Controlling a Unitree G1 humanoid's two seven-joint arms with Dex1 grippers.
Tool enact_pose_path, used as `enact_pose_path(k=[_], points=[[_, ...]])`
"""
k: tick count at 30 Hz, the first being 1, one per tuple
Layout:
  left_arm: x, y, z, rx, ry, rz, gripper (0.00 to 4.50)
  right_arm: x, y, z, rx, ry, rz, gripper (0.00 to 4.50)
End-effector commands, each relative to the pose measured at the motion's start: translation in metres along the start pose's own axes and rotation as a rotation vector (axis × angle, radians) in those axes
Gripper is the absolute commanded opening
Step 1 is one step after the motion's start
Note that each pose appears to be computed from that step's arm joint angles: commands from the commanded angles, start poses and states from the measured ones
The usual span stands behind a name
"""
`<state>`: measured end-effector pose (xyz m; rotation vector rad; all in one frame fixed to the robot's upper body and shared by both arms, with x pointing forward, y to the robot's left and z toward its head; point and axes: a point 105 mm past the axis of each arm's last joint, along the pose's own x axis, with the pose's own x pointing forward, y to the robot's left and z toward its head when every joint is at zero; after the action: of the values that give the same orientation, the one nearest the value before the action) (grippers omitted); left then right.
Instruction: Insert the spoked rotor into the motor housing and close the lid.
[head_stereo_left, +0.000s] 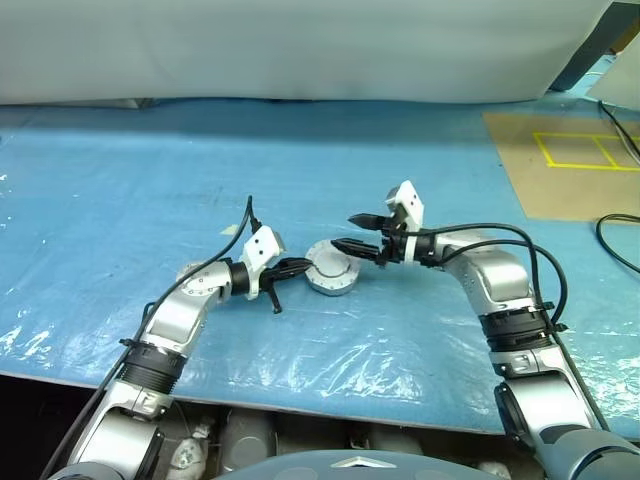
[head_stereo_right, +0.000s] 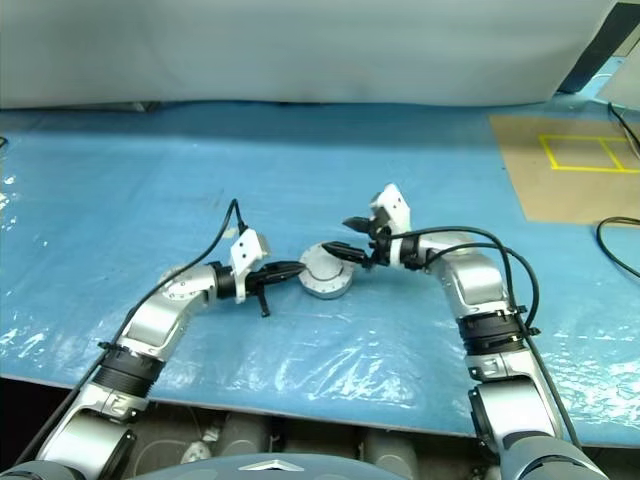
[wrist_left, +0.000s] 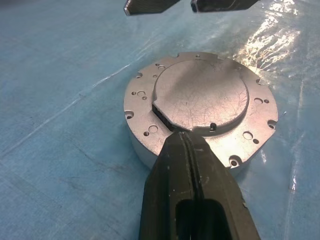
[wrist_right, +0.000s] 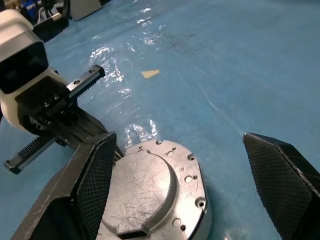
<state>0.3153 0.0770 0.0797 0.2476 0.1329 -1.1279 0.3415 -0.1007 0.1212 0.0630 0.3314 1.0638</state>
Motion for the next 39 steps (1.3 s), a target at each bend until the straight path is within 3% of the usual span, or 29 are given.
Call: enact_pose_path(k=[1,7,16,24,27,32,37,39], points=[[0.0,-0.008,-0.018,-0.039,0.062,-0.025,0.0,-0.013,-0.002,-0.017,0.216,0.049,0.018,4.25],[-0.001,-0.007,-0.017,-0.035,0.062,-0.022,0.0,-0.018,0.004,-0.033,0.464,0.065,0.047,4.25],[-0.001,-0.008,-0.017,-0.035,0.06,-0.019,0.0,-0.01,0.01,-0.056,0.559,0.104,0.038,4.25],[0.0,-0.01,-0.018,-0.038,0.06,-0.019,0.0,-0.006,0.004,-0.062,0.669,0.047,0.015,4.25],[0.0,-0.01,-0.019,-0.038,0.062,-0.02,0.0,-0.003,0.008,-0.059,0.68,0.024,0.046,3.6],[0.0,-0.01,-0.018,-0.036,0.062,-0.022,0.0,0.001,0.012,-0.055,0.685,-0.001,0.066,2.08],[-0.001,-0.01,-0.018,-0.038,0.062,-0.023,0.0,0.003,0.016,-0.057,0.679,0.003,0.075,1.17],[-0.001,-0.011,-0.018,-0.039,0.062,-0.025,0.0,0.002,0.014,-0.058,0.679,0.008,0.062,1.13]])
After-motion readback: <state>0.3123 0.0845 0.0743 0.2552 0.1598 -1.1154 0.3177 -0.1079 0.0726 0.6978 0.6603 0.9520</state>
